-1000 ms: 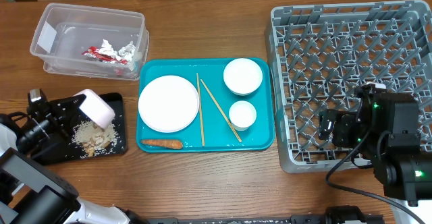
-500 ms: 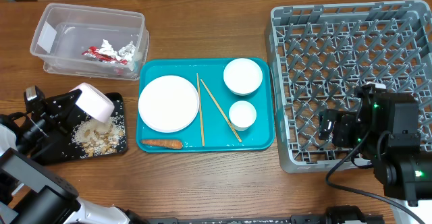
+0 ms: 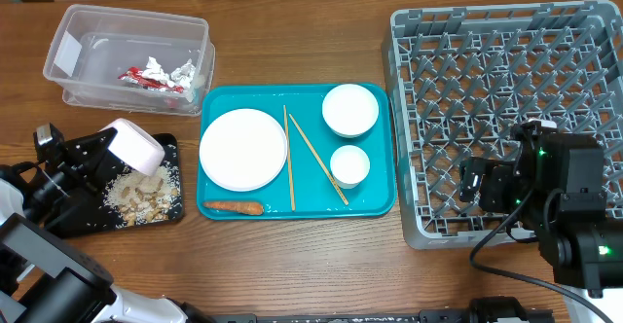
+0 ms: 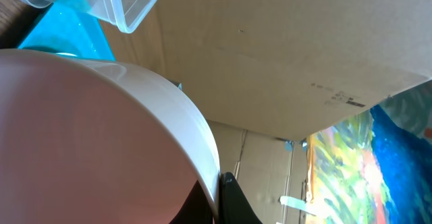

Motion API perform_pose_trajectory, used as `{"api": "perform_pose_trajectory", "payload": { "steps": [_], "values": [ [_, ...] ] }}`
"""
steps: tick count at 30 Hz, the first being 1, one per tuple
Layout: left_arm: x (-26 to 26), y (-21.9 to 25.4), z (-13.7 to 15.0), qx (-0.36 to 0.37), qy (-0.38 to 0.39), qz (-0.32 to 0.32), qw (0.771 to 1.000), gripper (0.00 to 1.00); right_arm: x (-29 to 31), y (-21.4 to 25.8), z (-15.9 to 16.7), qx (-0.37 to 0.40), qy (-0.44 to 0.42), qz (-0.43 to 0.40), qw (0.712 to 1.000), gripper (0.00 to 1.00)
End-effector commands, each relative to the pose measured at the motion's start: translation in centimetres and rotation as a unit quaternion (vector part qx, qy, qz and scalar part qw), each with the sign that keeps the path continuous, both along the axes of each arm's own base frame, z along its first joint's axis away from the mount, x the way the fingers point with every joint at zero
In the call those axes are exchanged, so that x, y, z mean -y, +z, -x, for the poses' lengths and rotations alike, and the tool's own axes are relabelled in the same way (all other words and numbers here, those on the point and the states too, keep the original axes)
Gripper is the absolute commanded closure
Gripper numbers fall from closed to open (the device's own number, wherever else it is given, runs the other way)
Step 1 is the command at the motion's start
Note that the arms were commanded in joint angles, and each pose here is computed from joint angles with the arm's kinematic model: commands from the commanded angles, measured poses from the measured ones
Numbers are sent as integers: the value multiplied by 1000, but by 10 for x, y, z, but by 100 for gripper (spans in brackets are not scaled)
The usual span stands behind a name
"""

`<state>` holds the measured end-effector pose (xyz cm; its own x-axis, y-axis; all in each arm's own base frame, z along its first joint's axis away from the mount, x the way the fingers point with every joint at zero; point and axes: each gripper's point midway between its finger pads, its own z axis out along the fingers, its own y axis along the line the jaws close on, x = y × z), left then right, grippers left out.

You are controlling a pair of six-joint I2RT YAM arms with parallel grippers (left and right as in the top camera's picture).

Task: Sort waste into correct bins and load items into the dishwasher
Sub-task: 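Tip the pink bowl over the black tray to pour out the rice, then set the empty pink bowl back onto the pink plate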

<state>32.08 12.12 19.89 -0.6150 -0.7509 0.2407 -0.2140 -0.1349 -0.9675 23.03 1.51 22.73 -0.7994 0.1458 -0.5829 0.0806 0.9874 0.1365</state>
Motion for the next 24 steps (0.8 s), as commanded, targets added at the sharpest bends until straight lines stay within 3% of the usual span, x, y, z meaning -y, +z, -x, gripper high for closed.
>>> {"api": "perform_pose_trajectory", "payload": {
  "steps": [1,9,14,20,24],
  "values": [
    [-1,8,1,13,8,12,1000,96,0,12,-3,17,0,2,1000,0],
    [14,-7,2,26,-32,-80,996,96,0,12,-3,17,0,1,1000,0],
    [45,-1,-5,52,-94,-153,982,96,0,12,-3,17,0,1,1000,0],
    [91,9,-20,47,-184,-280,941,96,0,12,-3,17,0,1,1000,0],
    [113,-7,-35,-15,-214,-409,887,96,0,12,-3,17,0,2,1000,0]
  ]
}}
